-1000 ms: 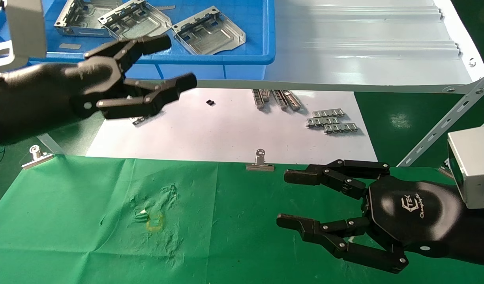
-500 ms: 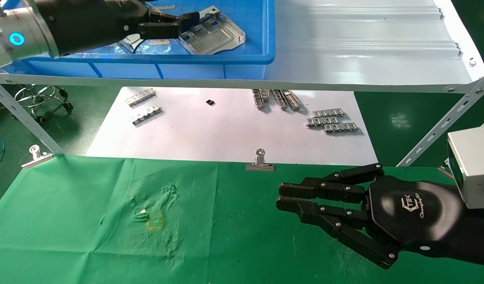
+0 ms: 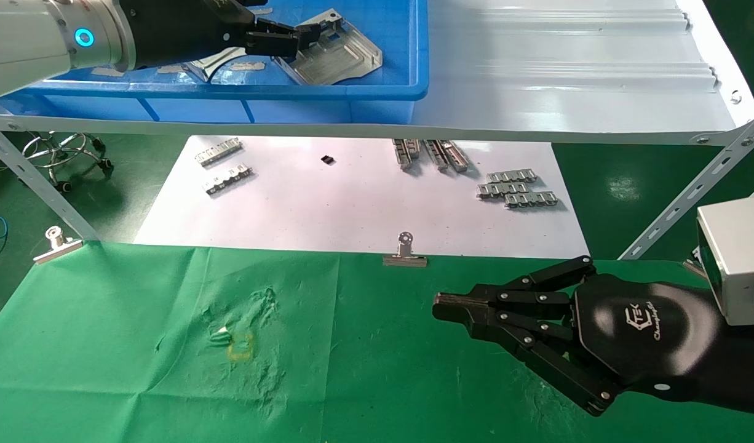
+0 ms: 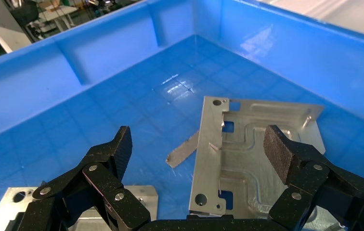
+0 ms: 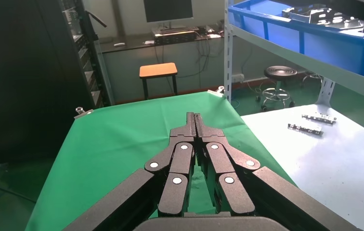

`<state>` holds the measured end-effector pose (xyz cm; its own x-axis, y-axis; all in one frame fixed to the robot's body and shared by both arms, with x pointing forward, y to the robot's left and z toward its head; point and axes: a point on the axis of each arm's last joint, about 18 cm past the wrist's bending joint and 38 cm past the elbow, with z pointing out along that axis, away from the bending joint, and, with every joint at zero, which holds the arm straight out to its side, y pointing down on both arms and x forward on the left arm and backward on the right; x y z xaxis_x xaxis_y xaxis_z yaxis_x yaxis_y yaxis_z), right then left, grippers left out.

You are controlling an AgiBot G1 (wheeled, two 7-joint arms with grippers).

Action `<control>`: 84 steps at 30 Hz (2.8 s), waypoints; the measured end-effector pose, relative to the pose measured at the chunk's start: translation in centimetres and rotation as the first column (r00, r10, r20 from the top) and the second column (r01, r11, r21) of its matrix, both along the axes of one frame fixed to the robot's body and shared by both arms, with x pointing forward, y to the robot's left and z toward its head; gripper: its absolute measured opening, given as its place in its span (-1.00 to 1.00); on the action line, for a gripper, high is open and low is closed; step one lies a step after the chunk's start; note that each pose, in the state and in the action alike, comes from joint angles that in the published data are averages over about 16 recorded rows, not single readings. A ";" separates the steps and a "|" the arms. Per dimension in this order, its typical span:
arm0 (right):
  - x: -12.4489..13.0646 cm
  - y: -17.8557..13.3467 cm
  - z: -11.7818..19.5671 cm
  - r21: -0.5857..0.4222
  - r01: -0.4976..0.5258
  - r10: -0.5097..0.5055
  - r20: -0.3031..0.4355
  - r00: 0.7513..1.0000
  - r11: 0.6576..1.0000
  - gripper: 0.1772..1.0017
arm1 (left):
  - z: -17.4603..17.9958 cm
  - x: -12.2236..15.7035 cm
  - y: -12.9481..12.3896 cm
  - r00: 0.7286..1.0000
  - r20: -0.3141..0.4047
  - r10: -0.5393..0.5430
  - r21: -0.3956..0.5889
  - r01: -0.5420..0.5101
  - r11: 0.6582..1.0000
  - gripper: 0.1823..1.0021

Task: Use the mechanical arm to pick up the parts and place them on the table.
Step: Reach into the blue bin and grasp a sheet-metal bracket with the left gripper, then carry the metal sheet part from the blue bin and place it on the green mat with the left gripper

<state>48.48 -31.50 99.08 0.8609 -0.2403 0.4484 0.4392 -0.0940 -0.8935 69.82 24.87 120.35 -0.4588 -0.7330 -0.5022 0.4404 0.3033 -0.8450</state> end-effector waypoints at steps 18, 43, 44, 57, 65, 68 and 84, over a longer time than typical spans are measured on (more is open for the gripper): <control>0.0 0.0 0.0 0.000 0.000 0.000 0.000 1.000 1.000 -0.96 | -0.6 1.6 -1.6 0.998 0.001 0.060 0.026 -0.060 0.998 0.91; 0.0 0.0 0.0 0.000 0.000 0.000 0.000 1.000 1.000 -0.96 | -0.7 2.0 -1.4 0.997 -0.004 0.078 0.001 -0.078 0.997 -0.18; 0.0 0.0 0.0 0.000 0.000 0.000 0.000 1.000 1.000 -0.96 | -0.7 2.0 -1.4 0.997 -0.003 0.079 0.000 -0.079 0.997 -0.25; 0.0 0.0 0.0 0.000 0.000 0.000 0.000 1.000 1.000 -0.96 | 0.6 1.3 -0.6 0.998 0.016 0.066 -0.046 -0.065 0.997 -0.74; 0.0 0.0 0.0 0.000 0.000 0.000 0.000 1.000 1.000 -0.96 | 2.3 -0.6 1.0 0.998 0.061 0.012 -0.069 -0.008 0.998 -0.78; 0.0 0.0 0.0 0.000 0.000 0.000 0.000 1.000 1.000 -0.96 | 2.6 -1.8 1.7 0.996 0.086 -0.026 -0.044 0.030 0.999 -0.78; 0.0 0.0 0.0 0.000 0.000 0.000 0.000 1.000 1.000 -0.96 | -1.6 -9.4 6.1 0.935 0.174 -0.308 0.312 0.244 0.918 -0.78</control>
<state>48.48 -31.50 99.08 0.8609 -0.2403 0.4484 0.4392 -0.0940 -0.8935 60.43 30.93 118.79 -0.4796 -0.4065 -0.7776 0.7024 0.3532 -0.6179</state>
